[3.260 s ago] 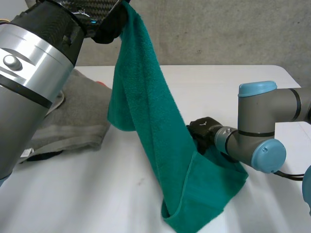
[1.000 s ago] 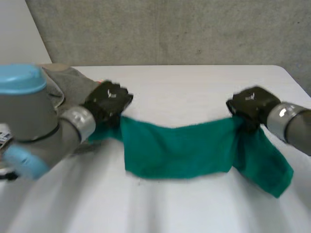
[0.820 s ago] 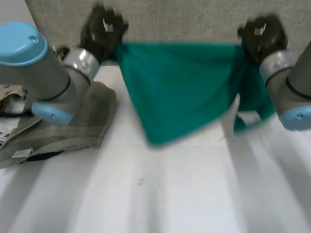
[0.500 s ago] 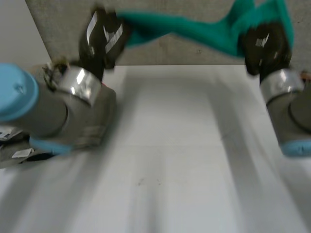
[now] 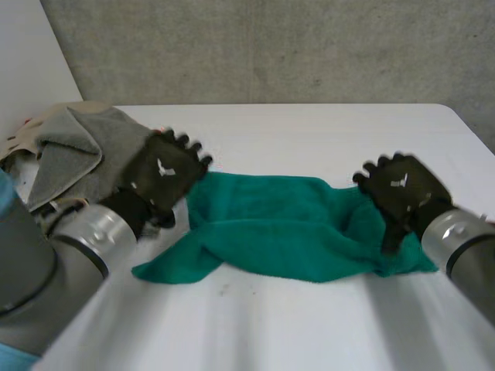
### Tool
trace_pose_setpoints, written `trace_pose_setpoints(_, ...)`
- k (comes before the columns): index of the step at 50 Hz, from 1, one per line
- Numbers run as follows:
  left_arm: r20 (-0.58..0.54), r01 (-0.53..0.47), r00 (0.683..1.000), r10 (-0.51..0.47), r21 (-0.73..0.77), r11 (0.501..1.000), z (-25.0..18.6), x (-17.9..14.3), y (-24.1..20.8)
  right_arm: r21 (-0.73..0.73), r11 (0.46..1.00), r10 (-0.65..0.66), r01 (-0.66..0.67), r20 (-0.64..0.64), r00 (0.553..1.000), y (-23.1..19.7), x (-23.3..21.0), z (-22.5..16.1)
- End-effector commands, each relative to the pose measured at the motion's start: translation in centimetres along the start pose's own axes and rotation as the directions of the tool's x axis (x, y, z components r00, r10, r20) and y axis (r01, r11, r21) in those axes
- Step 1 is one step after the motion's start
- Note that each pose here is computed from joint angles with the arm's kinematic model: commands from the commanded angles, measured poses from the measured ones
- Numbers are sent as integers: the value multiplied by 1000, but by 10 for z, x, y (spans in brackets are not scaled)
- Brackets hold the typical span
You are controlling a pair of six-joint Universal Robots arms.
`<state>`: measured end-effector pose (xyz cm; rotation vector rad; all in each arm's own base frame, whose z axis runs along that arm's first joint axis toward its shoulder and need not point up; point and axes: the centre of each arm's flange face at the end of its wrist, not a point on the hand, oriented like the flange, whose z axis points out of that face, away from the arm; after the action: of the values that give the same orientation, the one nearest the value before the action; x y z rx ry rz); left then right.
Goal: Fold the laundry.
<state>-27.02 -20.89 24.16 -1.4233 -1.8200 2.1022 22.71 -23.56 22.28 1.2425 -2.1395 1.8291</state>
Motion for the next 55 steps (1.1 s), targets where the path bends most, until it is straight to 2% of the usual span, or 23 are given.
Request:
trace_pose_setpoints(1,119,299,947,-298,11,954,23,-50,2,-20,999,46,-45,10,999,-23,37,15)
trace_pose_setpoints(4,111,423,904,-414,-83,902,30,-47,22,-91,993,84,-79,50,995,-14,41,32)
trace_pose_setpoints(5,105,483,875,-472,-152,862,32,-42,32,-132,987,105,-96,66,992,-10,44,41)
trace_pose_setpoints(7,106,522,853,-512,-217,825,30,-38,40,-181,978,123,-107,78,989,-3,47,48)
trace_pose_setpoints(12,111,556,822,-559,-366,746,22,-27,58,-288,951,151,-115,108,982,19,49,63)
trace_pose_setpoints(17,132,582,788,-601,-476,659,22,-14,91,-308,947,141,-91,144,979,35,44,76)
trace_pose_setpoints(20,124,578,782,-611,-512,636,21,-4,99,-333,940,141,-78,167,976,46,38,82)
trace_pose_setpoints(24,115,575,779,-617,-525,628,23,3,105,-344,934,170,-96,193,966,57,31,91)
trace_pose_setpoints(29,116,576,783,-611,-506,642,27,2,106,-312,941,204,-133,208,957,60,26,98)
trace_pose_setpoints(37,106,567,792,-601,-493,660,31,5,105,-237,949,239,-207,117,964,52,45,97)
trace_pose_setpoints(44,98,556,799,-594,-498,666,33,8,109,-244,947,232,-210,67,970,44,64,63)
trace_pose_setpoints(51,95,555,799,-593,-497,668,34,10,111,-382,913,204,-145,120,972,55,68,24)
trace_pose_setpoints(55,88,549,802,-591,-499,671,34,13,109,-413,905,171,-101,135,976,60,66,7)
